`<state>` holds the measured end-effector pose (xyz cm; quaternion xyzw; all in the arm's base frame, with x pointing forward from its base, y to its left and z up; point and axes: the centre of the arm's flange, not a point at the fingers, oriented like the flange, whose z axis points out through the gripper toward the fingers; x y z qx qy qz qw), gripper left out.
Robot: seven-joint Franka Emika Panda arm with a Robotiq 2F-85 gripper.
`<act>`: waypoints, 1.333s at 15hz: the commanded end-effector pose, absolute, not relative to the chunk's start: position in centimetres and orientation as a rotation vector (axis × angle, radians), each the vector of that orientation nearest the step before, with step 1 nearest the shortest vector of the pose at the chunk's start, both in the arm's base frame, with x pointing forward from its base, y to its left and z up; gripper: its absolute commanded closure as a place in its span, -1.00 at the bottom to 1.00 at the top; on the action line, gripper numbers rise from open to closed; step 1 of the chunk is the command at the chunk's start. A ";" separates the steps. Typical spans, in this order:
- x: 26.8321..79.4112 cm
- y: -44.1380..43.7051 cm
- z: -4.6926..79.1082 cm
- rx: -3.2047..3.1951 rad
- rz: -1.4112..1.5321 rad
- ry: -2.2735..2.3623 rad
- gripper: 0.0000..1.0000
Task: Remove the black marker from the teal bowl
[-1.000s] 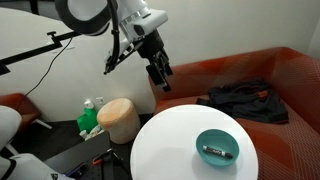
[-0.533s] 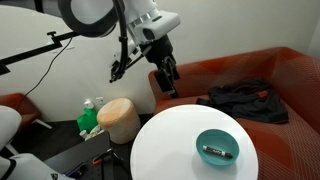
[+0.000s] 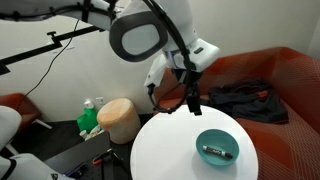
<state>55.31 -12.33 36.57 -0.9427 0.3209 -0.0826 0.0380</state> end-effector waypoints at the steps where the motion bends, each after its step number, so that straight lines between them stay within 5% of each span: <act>1: 58.8 -12.2 33.2 -2.847 -0.300 1.040 -1.00; 20: 57.4 -13.2 26.7 -2.835 -0.231 1.123 -1.00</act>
